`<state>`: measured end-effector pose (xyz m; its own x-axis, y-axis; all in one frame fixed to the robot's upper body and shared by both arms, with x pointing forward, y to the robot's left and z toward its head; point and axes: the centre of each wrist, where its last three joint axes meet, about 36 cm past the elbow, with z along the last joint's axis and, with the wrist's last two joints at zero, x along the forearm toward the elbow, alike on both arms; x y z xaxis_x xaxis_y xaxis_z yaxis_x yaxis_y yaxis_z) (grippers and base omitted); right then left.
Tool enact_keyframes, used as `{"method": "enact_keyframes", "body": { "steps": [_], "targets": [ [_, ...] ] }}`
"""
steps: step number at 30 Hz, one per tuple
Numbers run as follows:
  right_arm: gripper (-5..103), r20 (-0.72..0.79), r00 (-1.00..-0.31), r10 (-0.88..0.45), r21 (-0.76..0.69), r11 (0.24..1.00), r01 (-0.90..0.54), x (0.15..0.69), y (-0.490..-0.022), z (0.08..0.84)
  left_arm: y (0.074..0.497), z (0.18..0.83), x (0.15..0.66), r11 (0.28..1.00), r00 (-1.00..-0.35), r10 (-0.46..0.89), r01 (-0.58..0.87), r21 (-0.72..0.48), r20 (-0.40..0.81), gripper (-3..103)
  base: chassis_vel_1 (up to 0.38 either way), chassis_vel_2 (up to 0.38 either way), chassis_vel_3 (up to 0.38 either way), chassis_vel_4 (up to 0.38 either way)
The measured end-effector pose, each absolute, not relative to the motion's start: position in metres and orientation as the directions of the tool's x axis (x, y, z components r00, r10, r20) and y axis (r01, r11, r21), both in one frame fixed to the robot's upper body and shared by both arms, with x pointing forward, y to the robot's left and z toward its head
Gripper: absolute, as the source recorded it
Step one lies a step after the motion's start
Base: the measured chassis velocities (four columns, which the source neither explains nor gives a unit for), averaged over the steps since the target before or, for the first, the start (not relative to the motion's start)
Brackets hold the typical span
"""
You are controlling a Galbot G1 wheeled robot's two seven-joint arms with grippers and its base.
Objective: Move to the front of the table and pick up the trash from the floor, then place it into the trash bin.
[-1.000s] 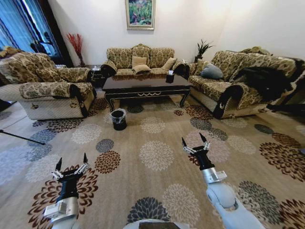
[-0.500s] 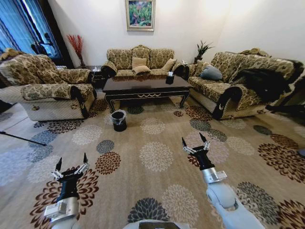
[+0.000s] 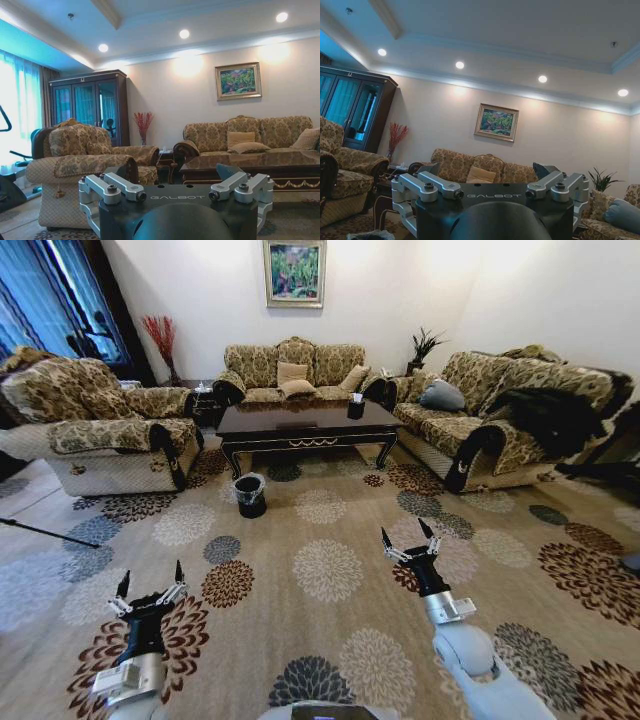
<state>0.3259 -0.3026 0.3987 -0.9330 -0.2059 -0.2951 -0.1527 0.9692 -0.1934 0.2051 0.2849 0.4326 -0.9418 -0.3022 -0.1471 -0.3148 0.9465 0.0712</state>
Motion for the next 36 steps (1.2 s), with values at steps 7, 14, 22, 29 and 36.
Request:
{"method": "enact_keyframes", "body": {
  "steps": [7, 14, 22, 29, 36],
  "targets": [
    [100, -0.295, -0.933, -0.206, -0.193, 0.969, -0.153, 0.3259, -0.3026, 0.3987, 0.2849, 0.4326, 0.2051, 0.946, -0.942, -0.302, -0.315, 0.071, -0.147, 100, 0.000, 0.000, 0.000, 0.000],
    [100, -0.295, -0.933, -0.206, -0.193, 0.969, -0.153, 0.3259, -0.3026, 0.3987, 0.2849, 0.4326, 0.2051, 0.946, -0.942, -0.302, -0.315, 0.071, -0.147, 100, 0.000, 0.000, 0.000, 0.000],
    [100, -0.295, -0.933, -0.206, -0.193, 0.969, -0.153, 0.3259, -0.3026, 0.3987, 0.2849, 0.4326, 0.2051, 0.946, -0.942, -0.302, -0.315, 0.071, -0.147, 100, 0.000, 0.000, 0.000, 0.000],
    [100, -0.295, -0.933, -0.206, -0.193, 0.969, -0.153, 0.3259, -0.3026, 0.3987, 0.2849, 0.4326, 0.2051, 0.946, -0.942, -0.302, -0.315, 0.071, -0.147, 100, 0.000, 0.000, 0.000, 0.000],
    [100, -0.295, -0.933, -0.206, -0.193, 0.969, -0.153, 0.3259, -0.3026, 0.3987, 0.2849, 0.4326, 0.2051, 0.946, -0.942, -0.302, -0.315, 0.071, -0.147, 100, 0.000, 0.000, 0.000, 0.000]
  ]
}}
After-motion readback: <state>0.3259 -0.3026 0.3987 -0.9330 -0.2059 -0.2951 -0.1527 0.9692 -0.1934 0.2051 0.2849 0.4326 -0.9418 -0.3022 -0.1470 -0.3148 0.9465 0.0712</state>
